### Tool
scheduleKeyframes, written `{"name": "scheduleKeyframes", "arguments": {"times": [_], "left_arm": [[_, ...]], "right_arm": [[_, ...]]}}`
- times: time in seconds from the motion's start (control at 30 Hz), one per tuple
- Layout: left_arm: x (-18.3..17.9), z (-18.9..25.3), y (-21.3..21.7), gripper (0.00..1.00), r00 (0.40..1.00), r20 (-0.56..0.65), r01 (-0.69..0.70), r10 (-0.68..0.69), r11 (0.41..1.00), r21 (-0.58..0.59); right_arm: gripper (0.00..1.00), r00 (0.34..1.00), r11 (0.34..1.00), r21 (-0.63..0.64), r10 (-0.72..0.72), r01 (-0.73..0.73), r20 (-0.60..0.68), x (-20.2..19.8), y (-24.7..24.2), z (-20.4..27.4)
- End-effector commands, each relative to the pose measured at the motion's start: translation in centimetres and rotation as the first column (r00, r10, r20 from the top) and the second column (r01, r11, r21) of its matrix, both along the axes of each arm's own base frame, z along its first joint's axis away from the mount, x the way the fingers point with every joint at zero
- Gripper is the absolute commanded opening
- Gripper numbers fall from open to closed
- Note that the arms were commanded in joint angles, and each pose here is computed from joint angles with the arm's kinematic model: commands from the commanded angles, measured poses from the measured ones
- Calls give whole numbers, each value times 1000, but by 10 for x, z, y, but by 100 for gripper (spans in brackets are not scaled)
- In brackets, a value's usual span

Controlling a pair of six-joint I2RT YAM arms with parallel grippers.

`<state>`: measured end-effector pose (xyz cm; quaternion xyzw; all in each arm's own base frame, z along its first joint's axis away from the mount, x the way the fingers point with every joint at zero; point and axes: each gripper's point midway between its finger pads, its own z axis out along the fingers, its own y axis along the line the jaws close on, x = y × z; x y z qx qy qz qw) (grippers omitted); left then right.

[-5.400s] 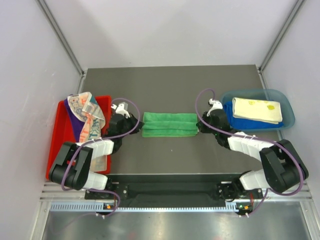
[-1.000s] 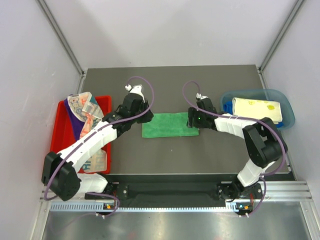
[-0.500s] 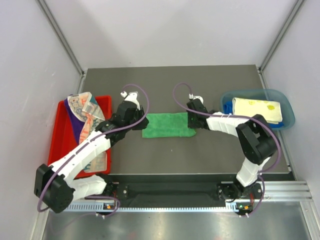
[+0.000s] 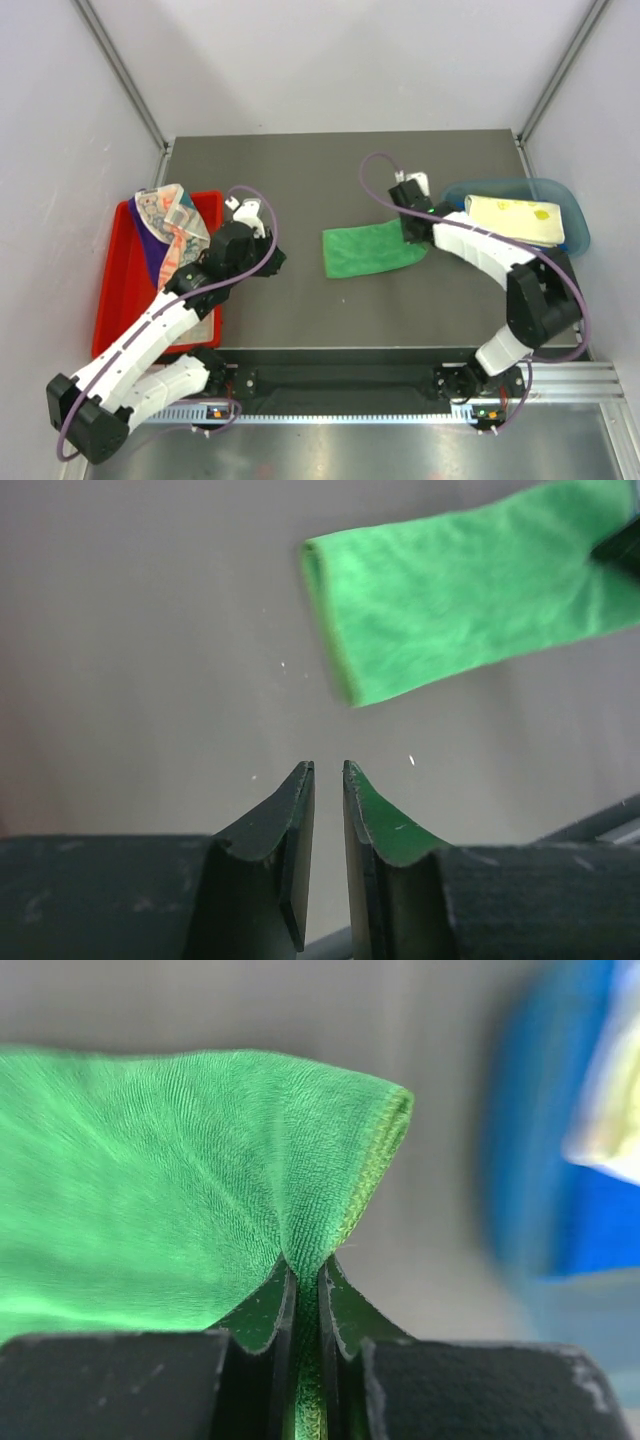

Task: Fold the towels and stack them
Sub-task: Neatly place the folded towel into the bin

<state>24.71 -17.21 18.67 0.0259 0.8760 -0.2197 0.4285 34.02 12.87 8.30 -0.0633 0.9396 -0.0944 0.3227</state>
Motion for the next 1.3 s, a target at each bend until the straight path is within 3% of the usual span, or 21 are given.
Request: {"name": "scheduleKeyframes", "arguments": {"times": [0.0, 0.3, 0.47, 0.6, 0.93, 1.27], "left_arm": [[-11, 15, -1, 23, 998, 40, 48, -47, 998, -29], [-33, 43, 8, 24, 989, 103, 109, -104, 993, -35], [-38, 40, 22, 24, 990, 116, 84, -86, 996, 19], [-44, 46, 22, 25, 984, 145, 101, -100, 995, -3], [-47, 48, 28, 28, 980, 181, 82, -78, 996, -17], [-48, 51, 32, 29, 979, 195, 61, -56, 998, -20]], "right_arm": [[0, 987, 990, -92, -97, 109, 126, 18, -58, 70], [0, 949, 943, -176, -248, 282, 194, 39, -144, 122], [0, 934, 914, -230, -287, 334, 214, 50, -174, 129], [0, 922, 886, -278, -315, 370, 224, 54, -198, 130], [0, 857, 793, -340, -414, 505, 307, 58, -243, 140], [0, 835, 765, -367, -395, 530, 383, 76, -262, 163]]}}
